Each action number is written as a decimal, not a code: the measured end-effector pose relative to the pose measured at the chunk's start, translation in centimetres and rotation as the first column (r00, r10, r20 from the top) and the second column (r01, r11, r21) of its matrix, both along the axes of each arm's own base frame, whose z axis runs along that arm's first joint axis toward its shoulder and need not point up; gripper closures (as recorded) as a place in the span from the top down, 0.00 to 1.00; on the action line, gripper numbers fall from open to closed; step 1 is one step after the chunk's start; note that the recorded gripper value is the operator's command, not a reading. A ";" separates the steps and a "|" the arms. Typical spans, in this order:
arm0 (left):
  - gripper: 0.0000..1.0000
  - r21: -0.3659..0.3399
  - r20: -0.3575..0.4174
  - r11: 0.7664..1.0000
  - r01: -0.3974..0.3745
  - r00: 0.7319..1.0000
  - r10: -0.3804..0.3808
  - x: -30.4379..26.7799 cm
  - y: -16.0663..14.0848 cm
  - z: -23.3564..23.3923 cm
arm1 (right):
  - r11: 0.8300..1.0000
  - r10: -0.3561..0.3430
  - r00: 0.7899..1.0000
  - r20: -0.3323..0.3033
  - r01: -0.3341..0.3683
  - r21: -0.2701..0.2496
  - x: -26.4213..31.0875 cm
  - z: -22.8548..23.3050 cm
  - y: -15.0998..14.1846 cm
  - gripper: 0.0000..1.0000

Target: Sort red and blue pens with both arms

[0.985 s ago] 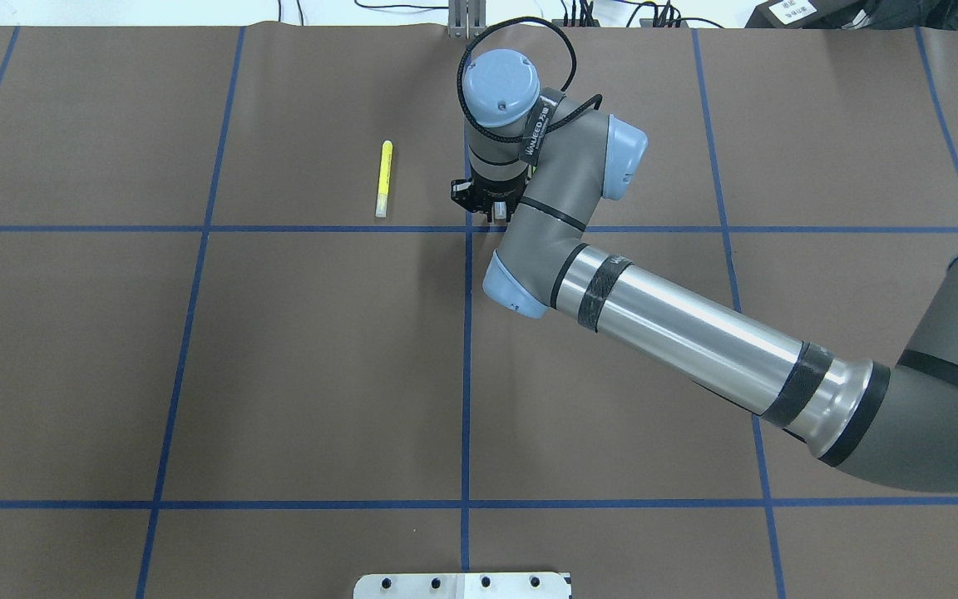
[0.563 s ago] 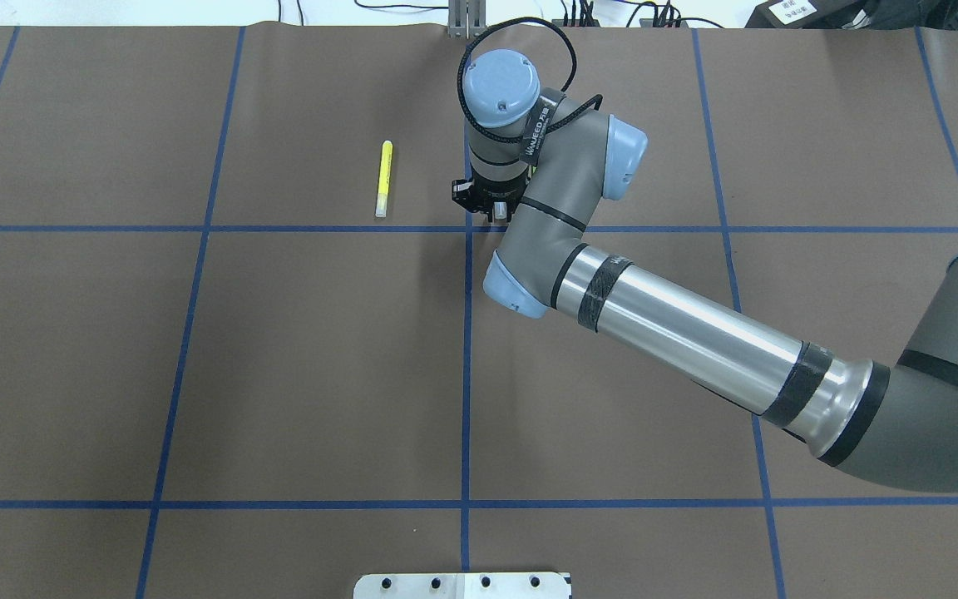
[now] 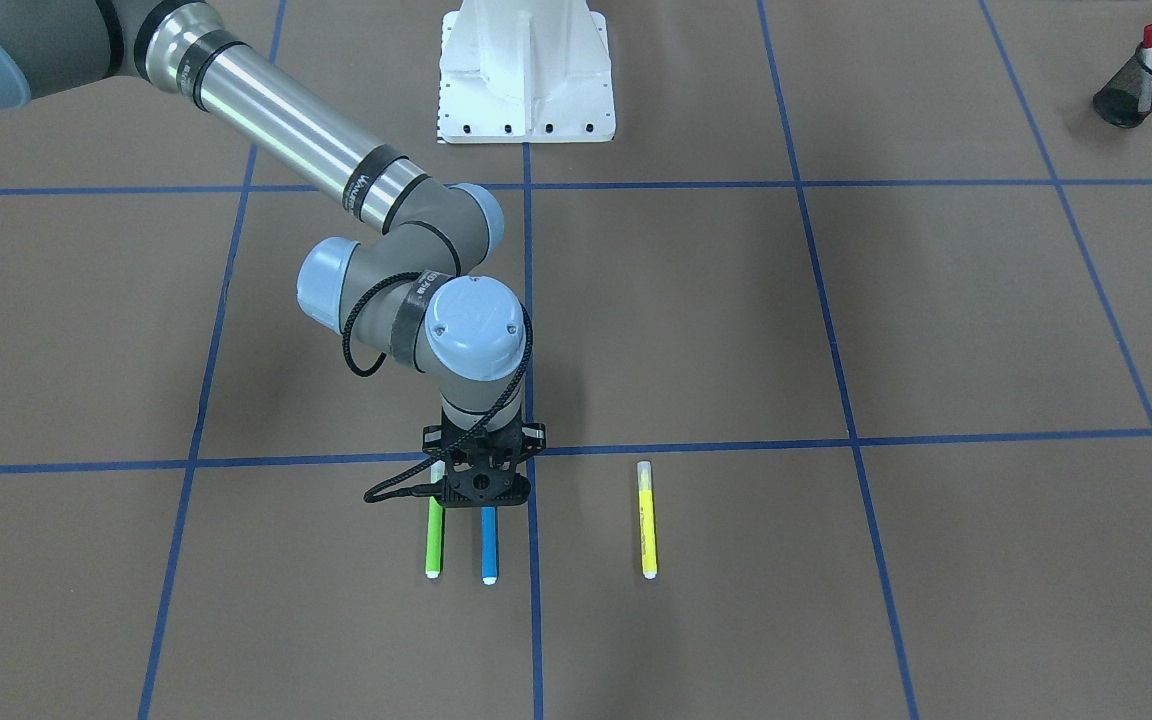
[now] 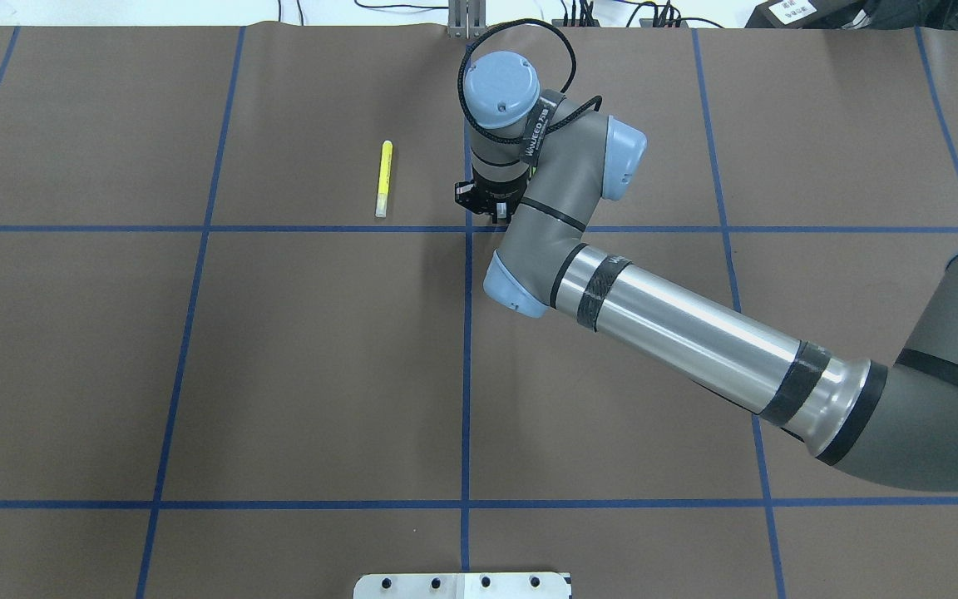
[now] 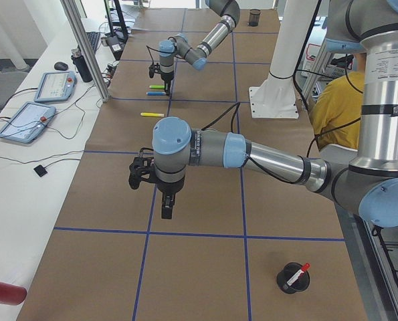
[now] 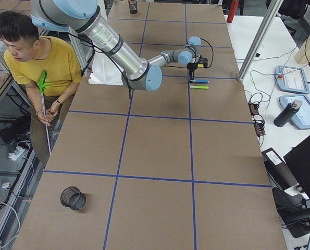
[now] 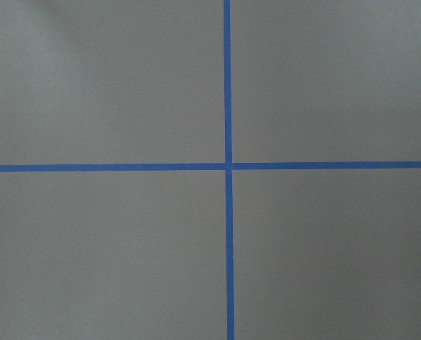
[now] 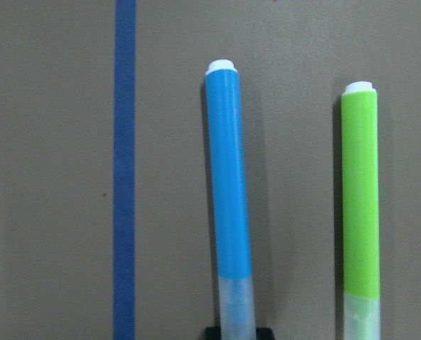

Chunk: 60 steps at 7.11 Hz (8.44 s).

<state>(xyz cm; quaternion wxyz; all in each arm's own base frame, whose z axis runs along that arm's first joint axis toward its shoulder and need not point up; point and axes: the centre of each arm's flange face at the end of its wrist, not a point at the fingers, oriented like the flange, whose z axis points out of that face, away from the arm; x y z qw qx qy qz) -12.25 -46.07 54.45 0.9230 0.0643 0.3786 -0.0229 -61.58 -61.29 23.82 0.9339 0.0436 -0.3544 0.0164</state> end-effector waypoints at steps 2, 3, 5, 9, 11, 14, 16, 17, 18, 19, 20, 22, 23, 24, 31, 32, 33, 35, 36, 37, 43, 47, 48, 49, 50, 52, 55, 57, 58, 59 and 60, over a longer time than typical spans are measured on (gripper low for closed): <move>1.00 0.000 0.000 1.000 0.000 1.000 0.000 0.0 0.0 0.0 | 1.000 0.003 1.000 0.009 -0.003 0.007 0.2 -0.9 -0.2 0.00; 1.00 0.001 0.000 1.000 0.000 1.000 0.000 0.0 0.0 0.0 | 1.000 0.013 1.000 0.025 -0.013 0.018 0.8 -2.3 -0.6 0.00; 1.00 -0.006 -0.002 1.000 0.000 1.000 0.000 0.0 0.1 0.3 | 0.998 0.040 0.996 0.083 -0.043 0.039 4.1 -5.7 -2.2 0.00; 1.00 -0.018 -0.009 1.000 0.002 1.000 -0.002 0.1 0.0 1.8 | 0.999 0.027 0.984 0.179 -0.031 0.015 17.7 -6.9 -4.6 0.00; 1.00 0.007 0.001 1.000 -0.013 1.000 0.013 0.5 0.5 2.8 | 0.999 -0.007 0.983 0.185 0.000 0.037 24.7 -2.3 -4.9 0.00; 1.00 0.011 0.000 1.000 -0.023 1.000 0.023 1.0 2.2 4.9 | 0.999 -0.015 0.972 0.235 0.022 -0.025 35.8 5.6 -4.0 0.00; 1.00 -0.002 0.004 0.999 -0.039 0.999 0.039 1.7 2.4 5.6 | 1.000 -0.019 0.972 0.235 0.023 -0.014 41.8 10.5 -1.2 0.00; 1.00 -0.001 0.003 0.999 -0.046 0.999 0.046 2.0 2.3 5.6 | 1.000 -0.003 0.975 0.222 0.007 -0.017 45.2 13.6 0.4 0.00; 1.00 0.002 0.003 0.999 -0.051 0.999 0.051 2.2 2.2 5.6 | 0.999 0.026 0.978 0.207 -0.019 -0.036 48.6 16.7 2.2 0.00; 1.00 0.005 0.002 0.999 -0.054 0.999 0.054 2.3 2.2 5.6 | 0.998 0.046 0.981 0.188 -0.037 -0.049 52.1 20.2 4.5 0.00; 1.00 0.008 0.001 0.998 -0.058 0.998 0.058 2.5 2.1 5.5 | 0.998 0.054 0.984 0.168 -0.046 -0.053 55.7 23.9 7.4 0.00; 1.00 0.014 0.000 0.998 -0.063 0.998 0.063 2.8 2.0 5.3 | 0.990 0.101 0.985 0.137 -0.086 -0.111 61.4 30.1 14.7 0.00; 1.00 0.019 0.000 0.998 -0.066 0.998 0.066 2.9 2.0 5.3 | 0.977 0.157 0.979 0.129 -0.135 -0.167 64.4 32.8 19.1 0.00; 1.00 0.024 0.000 0.997 -0.069 0.998 0.069 3.0 1.9 5.2 | 0.955 0.222 0.966 0.136 -0.187 -0.228 67.3 35.3 24.1 0.00; 1.00 0.049 0.002 0.993 -0.107 0.994 0.107 4.7 1.4 4.9 | 0.686 0.650 0.694 0.309 -0.361 -0.632 70.0 46.0 53.5 0.00; 1.00 0.050 0.002 0.993 -0.108 0.994 0.108 4.8 1.4 4.9 | 0.631 0.698 0.646 0.307 -0.353 -0.691 69.0 46.6 55.8 0.00; 1.00 0.050 0.002 0.993 -0.110 0.994 0.110 4.9 1.4 4.9 | 0.570 0.744 0.597 0.300 -0.334 -0.751 68.4 47.1 57.2 0.00; 1.00 0.050 0.002 0.992 -0.116 0.993 0.116 5.2 1.4 5.0 | 0.501 0.785 0.556 0.272 -0.314 -0.806 68.2 47.0 57.9 0.00; 1.00 0.049 0.002 0.992 -0.119 0.993 0.119 5.3 1.4 5.0 | 0.499 0.775 0.583 0.243 -0.330 -0.801 68.6 46.5 57.7 0.00; 1.00 0.049 0.002 0.991 -0.122 0.993 0.122 5.4 1.4 5.0 | 0.513 0.748 0.632 0.203 -0.357 -0.781 69.0 46.0 57.6 0.00; 1.00 0.062 0.004 0.990 -0.124 0.992 0.124 5.5 1.4 5.1 | 0.580 0.594 0.796 0.118 -0.322 -0.748 73.2 45.4 57.3 0.00; 1.00 0.048 0.002 0.990 -0.134 0.991 0.134 6.0 1.9 5.8 | 0.388 0.696 0.713 0.092 -0.265 -0.883 77.5 44.2 61.8 0.00; 1.00 0.047 0.002 0.990 -0.136 0.991 0.136 6.0 1.9 5.8 | 0.356 0.718 0.686 0.116 -0.219 -0.909 76.7 45.1 62.1 0.00; 1.00 0.047 0.002 0.990 -0.136 0.991 0.136 6.1 1.9 5.8 | 0.330 0.742 0.656 0.140 -0.176 -0.927 76.0 46.5 62.3 0.00; 1.00 0.047 0.002 0.989 -0.137 0.991 0.137 6.1 2.0 5.8 | 0.309 0.759 0.632 0.155 -0.141 -0.940 75.3 47.9 62.4 0.00; 1.00 0.046 0.002 0.989 -0.137 0.991 0.137 6.1 2.0 5.9 | 0.281 0.783 0.597 0.172 -0.093 -0.955 74.2 50.0 62.7 0.00; 1.00 0.044 0.001 0.990 -0.137 0.991 0.137 6.1 2.1 6.0 | 0.264 0.798 0.574 0.183 -0.061 -0.963 73.4 51.6 63.0 0.00; 1.00 0.044 0.001 0.990 -0.137 0.991 0.137 6.1 2.1 6.0 | 0.266 0.799 0.571 0.187 -0.057 -0.962 73.3 51.9 63.0 0.00; 1.00 0.044 0.001 0.990 -0.137 0.991 0.137 6.1 2.1 6.0 | 0.267 0.800 0.570 0.189 -0.055 -0.962 73.2 52.0 63.0 0.01; 1.00 0.046 0.002 0.989 -0.137 0.991 0.137 6.1 2.1 5.9 | 0.268 0.799 0.570 0.191 -0.053 -0.962 73.3 52.3 63.0 0.07; 1.00 0.048 0.002 0.989 -0.137 0.991 0.137 6.1 2.1 5.8 | 0.272 0.798 0.572 0.191 -0.059 -0.960 73.8 52.8 62.8 0.15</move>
